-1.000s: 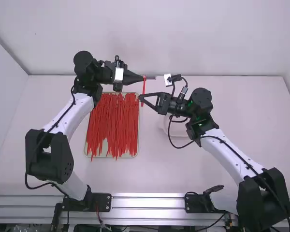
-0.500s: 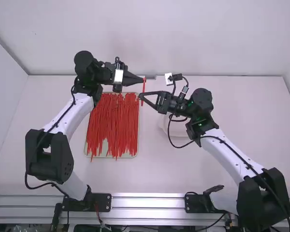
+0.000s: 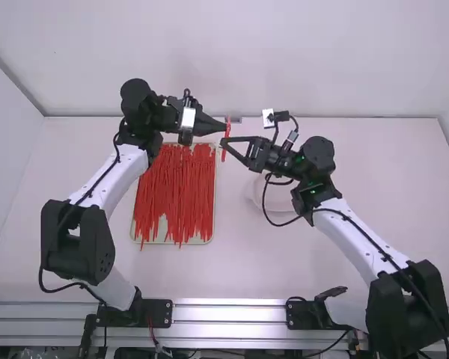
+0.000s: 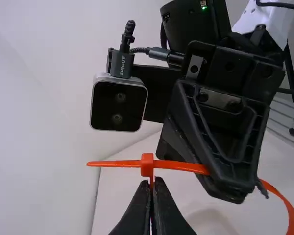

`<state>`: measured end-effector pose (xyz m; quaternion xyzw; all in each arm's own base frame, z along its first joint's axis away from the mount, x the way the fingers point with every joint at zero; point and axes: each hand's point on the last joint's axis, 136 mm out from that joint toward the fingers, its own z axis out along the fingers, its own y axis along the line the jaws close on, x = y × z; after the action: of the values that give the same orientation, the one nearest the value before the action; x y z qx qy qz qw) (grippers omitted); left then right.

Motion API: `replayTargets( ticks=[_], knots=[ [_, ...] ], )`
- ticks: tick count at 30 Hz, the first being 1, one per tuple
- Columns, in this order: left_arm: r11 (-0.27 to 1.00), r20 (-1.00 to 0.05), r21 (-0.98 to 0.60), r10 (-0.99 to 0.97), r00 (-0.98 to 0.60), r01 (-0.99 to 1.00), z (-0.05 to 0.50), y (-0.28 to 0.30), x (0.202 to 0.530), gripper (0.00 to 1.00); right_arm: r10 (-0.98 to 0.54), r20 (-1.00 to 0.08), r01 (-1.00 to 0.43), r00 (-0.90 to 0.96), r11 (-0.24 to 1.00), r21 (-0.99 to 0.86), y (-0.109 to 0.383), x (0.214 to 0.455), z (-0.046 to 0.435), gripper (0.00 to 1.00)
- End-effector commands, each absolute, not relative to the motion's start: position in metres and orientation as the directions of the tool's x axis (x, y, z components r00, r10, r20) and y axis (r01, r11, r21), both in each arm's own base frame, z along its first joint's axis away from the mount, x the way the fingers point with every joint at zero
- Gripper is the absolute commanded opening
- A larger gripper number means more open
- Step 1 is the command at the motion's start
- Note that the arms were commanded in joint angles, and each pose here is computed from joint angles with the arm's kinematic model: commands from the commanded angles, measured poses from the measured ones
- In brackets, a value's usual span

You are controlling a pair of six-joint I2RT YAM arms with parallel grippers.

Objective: Fasten the cable tie

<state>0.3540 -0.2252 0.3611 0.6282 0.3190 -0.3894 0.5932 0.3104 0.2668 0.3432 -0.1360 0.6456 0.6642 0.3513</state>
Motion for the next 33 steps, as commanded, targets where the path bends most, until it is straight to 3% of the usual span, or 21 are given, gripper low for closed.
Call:
replayTargets(
  ticks=[1, 12, 25, 33],
  knots=[
    [-0.129, -0.878, 0.479, -0.071, 0.474, 0.868, 0.357, -0.227, 0.348, 0.01, 0.324, -0.632, -0.64, -0.703, 0.099, 0.762, 0.259, 0.318, 0.345, 0.0],
    [-0.145, -0.902, 0.432, -0.07, 0.426, 0.89, 0.353, -0.232, 0.345, 0.01, 0.366, -0.646, -0.66, -0.67, 0.104, 0.744, 0.247, 0.325, 0.354, 0.0],
    [-0.182, -0.871, 0.491, -0.104, 0.48, 0.852, 0.358, -0.249, 0.333, 0.01, 0.327, -0.665, -0.678, -0.672, 0.09, 0.73, 0.253, 0.317, 0.352, 0.0],
    [-0.18, -0.862, 0.507, -0.107, 0.496, 0.843, 0.36, -0.249, 0.332, 0.01, 0.346, -0.651, -0.664, -0.675, 0.098, 0.741, 0.24, 0.324, 0.353, 0.0]
  ],
)
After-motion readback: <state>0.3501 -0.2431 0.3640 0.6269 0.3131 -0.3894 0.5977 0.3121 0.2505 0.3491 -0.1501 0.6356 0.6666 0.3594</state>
